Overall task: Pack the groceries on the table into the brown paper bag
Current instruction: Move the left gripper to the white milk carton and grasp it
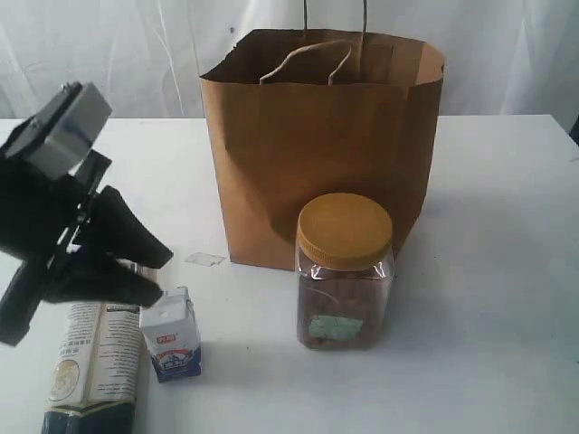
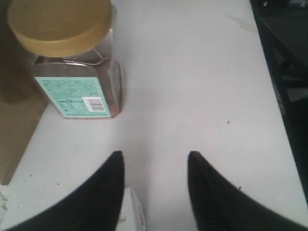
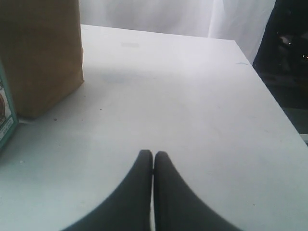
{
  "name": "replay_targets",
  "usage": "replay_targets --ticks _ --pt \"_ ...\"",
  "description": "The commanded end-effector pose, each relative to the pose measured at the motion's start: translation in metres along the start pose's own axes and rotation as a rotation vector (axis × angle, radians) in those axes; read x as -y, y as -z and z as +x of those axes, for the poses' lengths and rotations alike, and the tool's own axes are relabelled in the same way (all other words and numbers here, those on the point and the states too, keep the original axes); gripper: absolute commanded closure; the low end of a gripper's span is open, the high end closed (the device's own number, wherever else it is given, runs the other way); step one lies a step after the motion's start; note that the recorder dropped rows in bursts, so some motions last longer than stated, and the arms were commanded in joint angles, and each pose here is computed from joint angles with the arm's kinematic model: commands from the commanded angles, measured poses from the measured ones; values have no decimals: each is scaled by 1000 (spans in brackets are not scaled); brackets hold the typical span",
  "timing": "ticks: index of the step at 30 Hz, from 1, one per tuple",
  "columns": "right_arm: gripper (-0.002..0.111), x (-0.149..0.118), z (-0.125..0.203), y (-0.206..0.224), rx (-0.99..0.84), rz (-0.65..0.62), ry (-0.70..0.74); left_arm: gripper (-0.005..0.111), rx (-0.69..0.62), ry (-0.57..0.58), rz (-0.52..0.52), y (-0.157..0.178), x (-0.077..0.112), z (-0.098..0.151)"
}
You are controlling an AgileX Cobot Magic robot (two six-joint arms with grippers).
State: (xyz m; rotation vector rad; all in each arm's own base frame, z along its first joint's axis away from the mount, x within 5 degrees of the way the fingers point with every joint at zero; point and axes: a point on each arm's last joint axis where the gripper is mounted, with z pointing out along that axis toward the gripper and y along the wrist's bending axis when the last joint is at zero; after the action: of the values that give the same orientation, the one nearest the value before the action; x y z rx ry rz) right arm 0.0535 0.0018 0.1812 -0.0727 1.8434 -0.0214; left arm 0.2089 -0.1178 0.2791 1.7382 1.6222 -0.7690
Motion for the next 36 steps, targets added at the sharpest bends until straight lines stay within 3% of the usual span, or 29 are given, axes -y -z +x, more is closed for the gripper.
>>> replay_targets --ticks 1,4,7,10,21,26,29,36 --pt "108 1 0 0 12 9 -2 37 -18 -45 -27 -17 5 23" --pt "108 1 0 0 12 9 -2 33 -15 20 -124 -26 -2 36" --pt "108 1 0 0 12 9 -2 33 37 -30 -169 -31 -4 38" --pt "108 1 0 0 12 9 -2 33 44 -117 -147 -35 -4 41" --pt "108 1 0 0 12 9 -2 33 -11 7 -101 -54 -15 65" --pt "108 1 0 0 12 9 -2 35 -52 -14 -68 -57 -14 72" --pt "108 1 0 0 12 9 -2 46 -90 -36 -69 -57 -14 75" --pt "108 1 0 0 12 9 -2 101 -39 60 -107 -50 -23 60"
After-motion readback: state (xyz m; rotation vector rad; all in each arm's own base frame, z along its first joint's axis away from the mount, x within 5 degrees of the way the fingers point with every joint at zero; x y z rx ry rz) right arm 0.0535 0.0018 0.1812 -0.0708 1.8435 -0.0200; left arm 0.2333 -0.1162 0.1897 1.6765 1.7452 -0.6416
